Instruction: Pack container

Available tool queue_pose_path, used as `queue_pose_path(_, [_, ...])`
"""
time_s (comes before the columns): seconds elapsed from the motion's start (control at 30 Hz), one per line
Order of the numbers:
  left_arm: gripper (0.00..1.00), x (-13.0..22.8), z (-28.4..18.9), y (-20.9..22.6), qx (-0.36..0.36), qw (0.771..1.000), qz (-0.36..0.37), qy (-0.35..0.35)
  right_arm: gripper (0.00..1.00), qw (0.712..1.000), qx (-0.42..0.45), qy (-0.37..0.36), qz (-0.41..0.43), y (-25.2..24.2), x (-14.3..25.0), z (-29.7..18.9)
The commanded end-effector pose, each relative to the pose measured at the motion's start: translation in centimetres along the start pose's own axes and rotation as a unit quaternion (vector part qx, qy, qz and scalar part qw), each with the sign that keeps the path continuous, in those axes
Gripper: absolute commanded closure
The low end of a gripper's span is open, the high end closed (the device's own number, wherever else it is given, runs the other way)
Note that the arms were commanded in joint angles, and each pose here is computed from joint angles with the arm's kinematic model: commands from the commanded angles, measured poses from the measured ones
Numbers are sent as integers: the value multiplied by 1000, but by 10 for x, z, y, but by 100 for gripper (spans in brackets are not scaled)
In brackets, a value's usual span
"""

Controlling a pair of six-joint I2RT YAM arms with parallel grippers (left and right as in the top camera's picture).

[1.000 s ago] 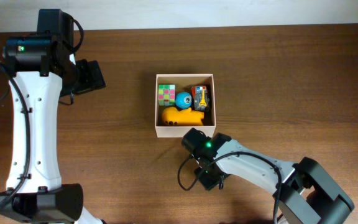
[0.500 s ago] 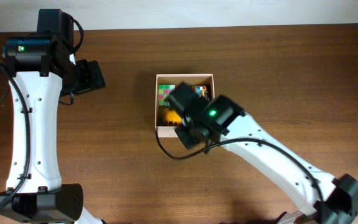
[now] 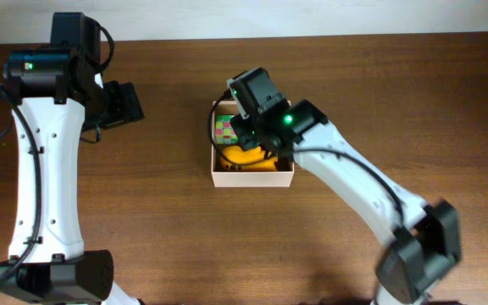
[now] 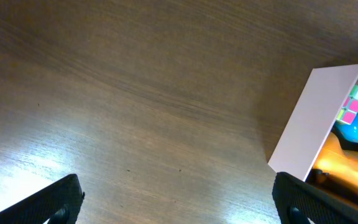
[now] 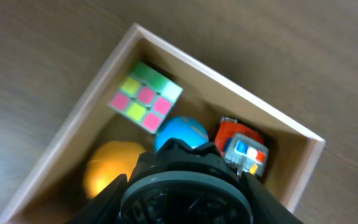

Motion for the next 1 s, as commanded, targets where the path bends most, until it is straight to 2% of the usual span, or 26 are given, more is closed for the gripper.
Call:
queue_pose_path(0.0, [1, 0, -6, 3, 0, 1000, 4, -10, 49, 999, -40, 15, -9, -8, 4, 31])
queue_pose_path(0.1, [1, 0, -6, 3, 0, 1000, 4, -10, 25, 999, -44, 25, -7, -9, 7, 36])
queue_pose_path(0.17, [1, 0, -6, 3, 0, 1000, 4, -10, 11, 999, -22, 24, -10, -15, 3, 19])
queue_pose_path(0.27, [1, 0, -6, 3, 0, 1000, 4, -10, 0, 1000, -14, 10, -9, -21, -9, -15])
queue_pose_path(0.43, [1, 0, -6, 3, 0, 1000, 4, -10, 1, 1000, -1, -20, -4, -33, -26, -100])
queue_pose_path(0.67, [1, 0, -6, 3, 0, 1000, 4, -10, 1, 997, 14, -74, 1, -43, -22, -205])
queue_pose_path(0.83, [1, 0, -6, 3, 0, 1000, 4, -10, 1, 997, 26, -78, -2, -45, -4, -238])
queue_pose_path(0.97, [1, 0, -6, 3, 0, 1000, 4, -10, 1, 992, 107, -61, 21, -63, 11, -253])
Point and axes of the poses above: each gripper's point midway between its finger pads, its own z axis out along the fingers, its own y axis along the line the jaws close on, x = y × z, the point moved 10 cm from there along -z, back along the fingers, and after that the axes turned 8 degrees about -z, right-handed, at the moved point
